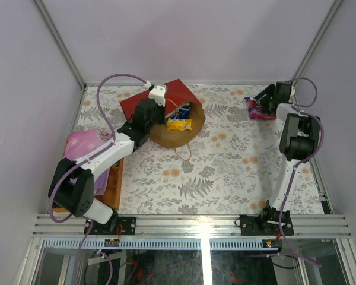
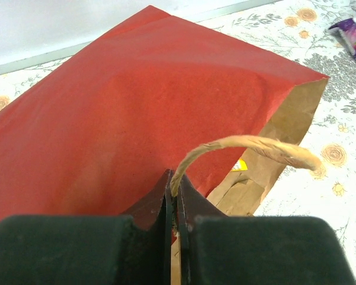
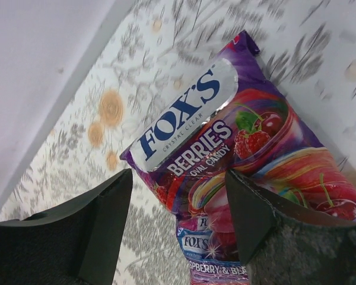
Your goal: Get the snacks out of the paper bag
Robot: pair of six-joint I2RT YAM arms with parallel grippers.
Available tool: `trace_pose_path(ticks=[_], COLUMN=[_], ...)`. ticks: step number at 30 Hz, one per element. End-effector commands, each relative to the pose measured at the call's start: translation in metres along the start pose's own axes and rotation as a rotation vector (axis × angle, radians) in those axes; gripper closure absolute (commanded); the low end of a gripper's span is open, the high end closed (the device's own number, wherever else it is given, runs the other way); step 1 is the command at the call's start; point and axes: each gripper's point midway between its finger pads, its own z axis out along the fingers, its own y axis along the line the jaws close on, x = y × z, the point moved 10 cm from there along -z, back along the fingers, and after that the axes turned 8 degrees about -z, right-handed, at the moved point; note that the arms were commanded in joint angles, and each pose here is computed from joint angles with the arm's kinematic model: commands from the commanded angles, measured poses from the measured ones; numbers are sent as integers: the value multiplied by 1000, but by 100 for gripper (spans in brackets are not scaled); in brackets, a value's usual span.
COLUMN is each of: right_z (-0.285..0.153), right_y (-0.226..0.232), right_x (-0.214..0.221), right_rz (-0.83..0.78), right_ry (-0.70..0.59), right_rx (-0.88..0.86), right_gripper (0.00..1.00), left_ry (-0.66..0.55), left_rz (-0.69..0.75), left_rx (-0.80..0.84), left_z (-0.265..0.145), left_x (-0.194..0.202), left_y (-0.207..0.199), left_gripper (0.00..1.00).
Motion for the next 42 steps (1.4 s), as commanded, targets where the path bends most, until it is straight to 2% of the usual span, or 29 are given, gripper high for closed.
trace_pose_path(ticks=[1,4,7,11,16,20,23,30,32,36,42], right_z=[20,32,25,-19,-84,-128,-146,-182,-190,-199,-194], right_y=[-25,-25,-12,19,44,57,74,111,121,134,165], right_x=[-17,-33,-53,-78,-72,-41,-2,93,121,166,207], right_rz=[30,25,13,3,-17,-23,-85,-252,-291,-293,-248], right_ry=[12,22,-8,-152,-245,-301,-255,-153,-109,-28,41], right_rx=[42,-15,-141,-323,-395,-457,-511,-557,-577,-630,-746], right_gripper=[29,29,34,33,25,23,23,21,20,19,19], left_ry=[-37,-23,-16,-48,-125,-168,-171,-189,-224,-291,-294], left_rz=[-65,-70,-63,-65,-120,-164,-177,-214,-223,-239,-221], left_rx=[-33,-25,-28,-23,-59,-69,-49,-5,-1,15,32], left_z=[1,2,2,-1,-6,-11,-14,-16,-21,-32,-37], left_x=[-7,-8,-10,-12,-18,-23,-25,-27,-28,-29,-30], left_y=[10,11,11,11,13,14,13,9,10,11,11], left_gripper=[99,100,100,100,100,100,96,97,95,85,80])
